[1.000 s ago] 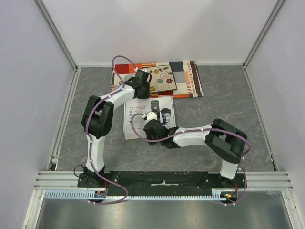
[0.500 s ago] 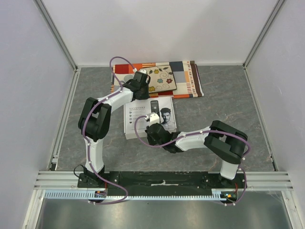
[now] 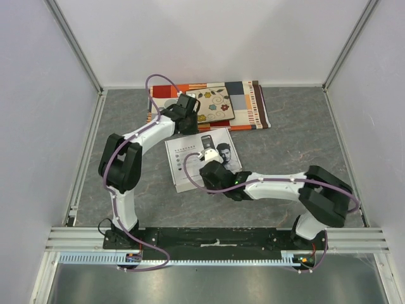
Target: Sort the hair-cutting tools
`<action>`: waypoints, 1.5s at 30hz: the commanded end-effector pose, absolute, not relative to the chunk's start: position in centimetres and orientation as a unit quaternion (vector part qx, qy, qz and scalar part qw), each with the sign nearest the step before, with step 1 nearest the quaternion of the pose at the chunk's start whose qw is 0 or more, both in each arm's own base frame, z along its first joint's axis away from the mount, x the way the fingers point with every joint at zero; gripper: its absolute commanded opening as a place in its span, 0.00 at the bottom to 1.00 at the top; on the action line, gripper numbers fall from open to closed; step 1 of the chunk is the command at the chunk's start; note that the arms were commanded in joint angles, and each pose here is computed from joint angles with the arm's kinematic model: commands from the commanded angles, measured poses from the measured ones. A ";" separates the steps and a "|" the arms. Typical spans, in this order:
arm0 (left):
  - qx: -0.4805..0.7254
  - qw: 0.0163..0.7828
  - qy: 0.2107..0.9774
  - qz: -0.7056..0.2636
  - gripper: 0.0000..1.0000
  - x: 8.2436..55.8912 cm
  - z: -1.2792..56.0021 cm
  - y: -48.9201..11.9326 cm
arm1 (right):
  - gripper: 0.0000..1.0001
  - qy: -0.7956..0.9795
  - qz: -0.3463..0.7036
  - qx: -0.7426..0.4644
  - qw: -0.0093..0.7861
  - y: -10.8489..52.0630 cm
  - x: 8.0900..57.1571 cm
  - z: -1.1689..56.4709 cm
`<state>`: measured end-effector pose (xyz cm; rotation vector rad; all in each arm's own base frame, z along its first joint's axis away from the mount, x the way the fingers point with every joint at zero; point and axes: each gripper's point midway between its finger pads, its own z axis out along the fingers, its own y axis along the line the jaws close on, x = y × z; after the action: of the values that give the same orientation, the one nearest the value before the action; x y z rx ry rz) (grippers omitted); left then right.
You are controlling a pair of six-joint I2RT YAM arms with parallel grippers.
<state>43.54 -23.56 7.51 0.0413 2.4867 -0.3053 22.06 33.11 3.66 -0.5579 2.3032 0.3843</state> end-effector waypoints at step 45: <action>0.043 0.539 0.814 -0.215 1.00 20.0 27.8 -11.4 | 0.98 0.783 -0.189 0.059 0.590 6.9 24.7 26.9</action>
<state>19.85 -12.39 27.57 0.0910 1.9525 -0.5796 25.24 11.09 25.24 -0.0292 1.9092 -0.3251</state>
